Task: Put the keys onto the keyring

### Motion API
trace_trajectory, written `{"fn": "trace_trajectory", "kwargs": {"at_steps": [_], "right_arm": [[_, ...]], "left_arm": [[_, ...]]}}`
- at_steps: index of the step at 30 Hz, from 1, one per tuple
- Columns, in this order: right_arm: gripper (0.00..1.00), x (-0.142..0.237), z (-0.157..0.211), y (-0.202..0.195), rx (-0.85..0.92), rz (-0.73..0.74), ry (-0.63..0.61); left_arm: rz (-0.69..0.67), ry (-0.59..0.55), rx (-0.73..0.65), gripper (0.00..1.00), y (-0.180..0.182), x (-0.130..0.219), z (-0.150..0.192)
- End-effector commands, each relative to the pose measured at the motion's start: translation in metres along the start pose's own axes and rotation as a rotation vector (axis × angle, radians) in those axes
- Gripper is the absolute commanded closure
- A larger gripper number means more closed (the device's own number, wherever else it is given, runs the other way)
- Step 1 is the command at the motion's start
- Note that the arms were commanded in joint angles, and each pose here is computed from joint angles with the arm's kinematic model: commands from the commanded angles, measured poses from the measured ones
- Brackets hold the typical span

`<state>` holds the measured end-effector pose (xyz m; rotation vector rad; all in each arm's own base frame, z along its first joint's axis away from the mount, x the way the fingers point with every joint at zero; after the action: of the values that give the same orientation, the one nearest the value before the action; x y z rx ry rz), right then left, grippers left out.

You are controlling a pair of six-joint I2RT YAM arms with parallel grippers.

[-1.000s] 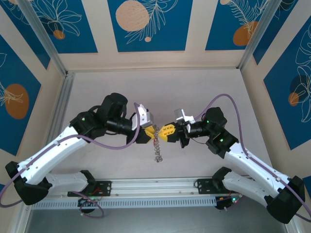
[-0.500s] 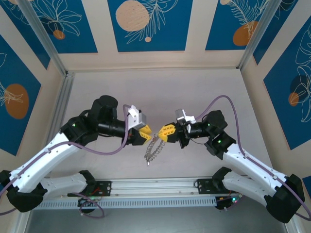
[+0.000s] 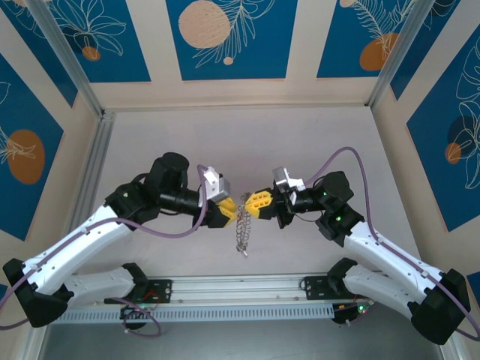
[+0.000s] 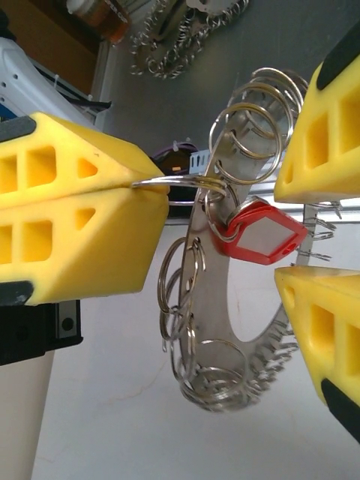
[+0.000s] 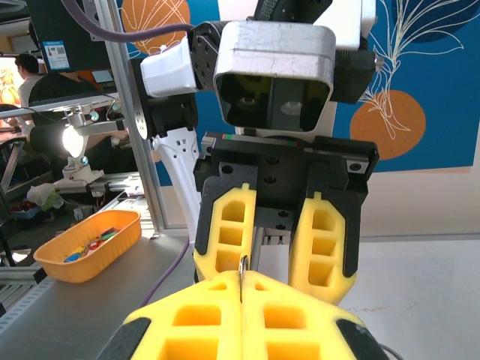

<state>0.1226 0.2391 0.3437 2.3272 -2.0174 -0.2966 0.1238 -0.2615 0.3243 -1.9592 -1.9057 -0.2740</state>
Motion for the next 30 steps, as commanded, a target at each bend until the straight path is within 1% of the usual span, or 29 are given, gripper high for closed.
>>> {"fn": "trace_trajectory", "kwargs": {"at_steps": [1, 5, 14, 18, 22, 26, 28, 30], "right_arm": [[1.00, 0.001, -0.007, 0.001, 0.029, 0.004, -0.033], [1.00, 0.001, -0.009, 0.001, 0.030, 0.005, -0.037], [1.00, 0.001, -0.011, -0.004, 0.026, 0.035, -0.049], [1.00, 0.000, -0.011, -0.006, 0.023, 0.045, -0.053], [1.00, 0.001, -0.012, -0.006, 0.022, 0.048, -0.055], [1.00, 0.002, -0.012, -0.006, 0.021, 0.057, -0.059], [1.00, 0.003, -0.012, -0.006, 0.022, 0.065, -0.063], [1.00, 0.004, -0.012, -0.006, 0.022, 0.075, -0.068]], "left_arm": [[0.030, -0.064, -0.002, 0.70, -0.004, 0.002, -0.005], [0.036, -0.091, 0.012, 0.68, -0.001, -0.003, -0.004], [0.059, -0.153, 0.014, 0.67, -0.001, -0.007, -0.008], [0.062, -0.167, 0.017, 0.72, -0.002, -0.009, -0.008], [0.049, -0.170, 0.014, 0.74, -0.001, -0.012, -0.007], [0.052, -0.185, 0.014, 0.78, 0.000, -0.014, -0.008], [0.043, -0.179, 0.018, 0.81, 0.001, -0.015, -0.006], [0.038, -0.168, 0.019, 0.88, 0.002, -0.014, -0.004]]}}
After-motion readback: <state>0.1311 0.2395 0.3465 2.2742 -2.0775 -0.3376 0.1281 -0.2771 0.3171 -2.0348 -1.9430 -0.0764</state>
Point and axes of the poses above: each hand's point on the last joint's axis, 136 mm out from that joint toward the fingers, its own x axis back along the fingers, its own y axis along the line the jaws close on, z = x × y, the point moved 4 cm from there along x, back along the fingers, and after that the axes turned 3 degrees about -x, right-handed, at the moved point
